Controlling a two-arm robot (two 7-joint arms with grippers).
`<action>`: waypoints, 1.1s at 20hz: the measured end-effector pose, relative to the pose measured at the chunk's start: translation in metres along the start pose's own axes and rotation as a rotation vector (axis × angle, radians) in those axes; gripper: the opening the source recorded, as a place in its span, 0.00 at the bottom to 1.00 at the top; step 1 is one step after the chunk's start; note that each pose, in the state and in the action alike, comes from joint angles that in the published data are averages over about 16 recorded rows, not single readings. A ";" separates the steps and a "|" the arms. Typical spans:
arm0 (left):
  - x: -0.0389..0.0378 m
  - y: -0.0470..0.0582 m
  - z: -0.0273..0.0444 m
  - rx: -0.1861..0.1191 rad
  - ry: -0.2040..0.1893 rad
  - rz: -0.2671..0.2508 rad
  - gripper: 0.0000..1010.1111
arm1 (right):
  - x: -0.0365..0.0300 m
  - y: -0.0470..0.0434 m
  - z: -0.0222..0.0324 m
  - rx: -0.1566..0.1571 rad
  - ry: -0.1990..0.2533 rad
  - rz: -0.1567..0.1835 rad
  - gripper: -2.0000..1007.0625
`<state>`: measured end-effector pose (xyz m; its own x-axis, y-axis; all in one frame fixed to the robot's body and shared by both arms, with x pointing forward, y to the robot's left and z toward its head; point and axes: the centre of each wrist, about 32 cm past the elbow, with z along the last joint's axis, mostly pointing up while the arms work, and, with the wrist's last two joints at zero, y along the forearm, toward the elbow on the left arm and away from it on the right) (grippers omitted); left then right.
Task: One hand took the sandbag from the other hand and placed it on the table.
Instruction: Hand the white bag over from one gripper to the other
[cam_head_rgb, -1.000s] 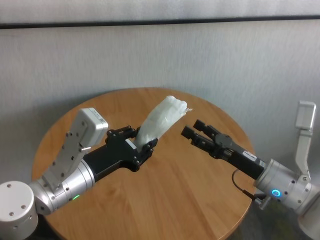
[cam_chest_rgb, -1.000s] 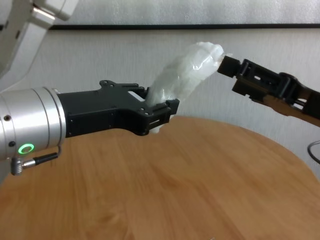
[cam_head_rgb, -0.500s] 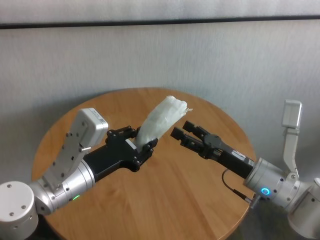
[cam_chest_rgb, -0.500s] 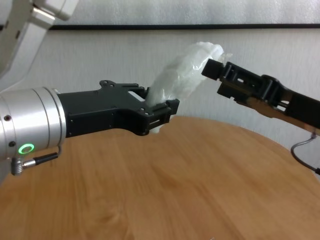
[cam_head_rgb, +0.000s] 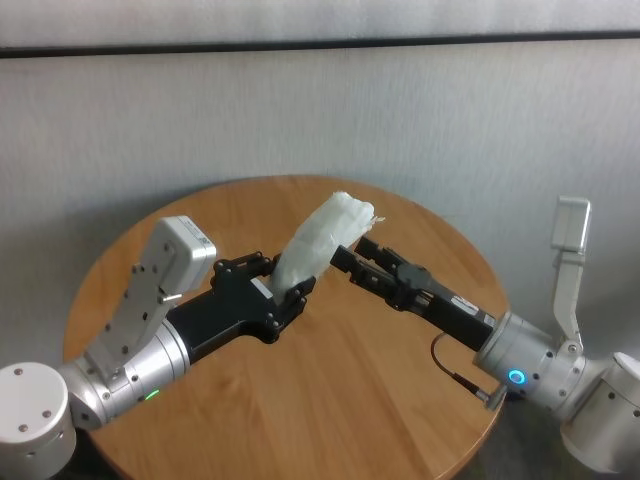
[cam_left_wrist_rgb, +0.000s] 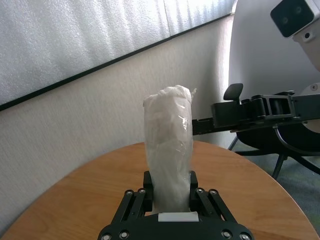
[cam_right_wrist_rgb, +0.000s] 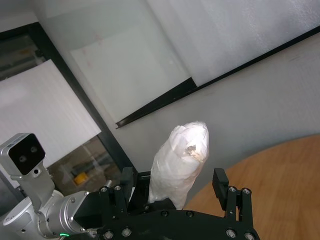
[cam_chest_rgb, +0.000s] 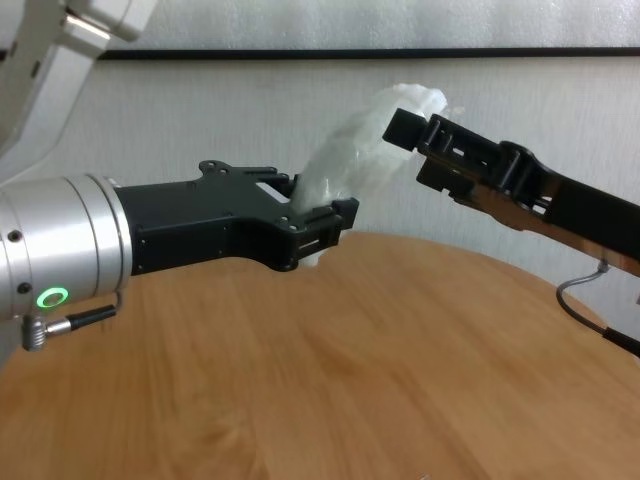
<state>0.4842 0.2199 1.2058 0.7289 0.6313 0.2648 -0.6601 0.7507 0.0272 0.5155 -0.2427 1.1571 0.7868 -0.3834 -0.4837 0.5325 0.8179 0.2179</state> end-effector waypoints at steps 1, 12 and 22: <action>0.0000 0.000 0.0000 0.000 0.000 0.000 0.41 | 0.0002 0.0010 -0.0002 0.001 0.002 -0.002 0.99; 0.0000 0.000 0.0000 0.000 0.000 0.000 0.41 | 0.0030 0.0105 -0.0017 0.004 0.013 -0.015 0.99; 0.0000 0.000 0.0000 0.000 0.000 0.000 0.41 | 0.0025 0.0169 -0.0027 0.008 0.014 -0.005 0.99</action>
<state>0.4842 0.2199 1.2058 0.7289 0.6314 0.2648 -0.6601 0.7507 0.0272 0.5255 -0.2287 1.1573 0.7794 -0.3814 -0.4970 0.5390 0.8126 0.2217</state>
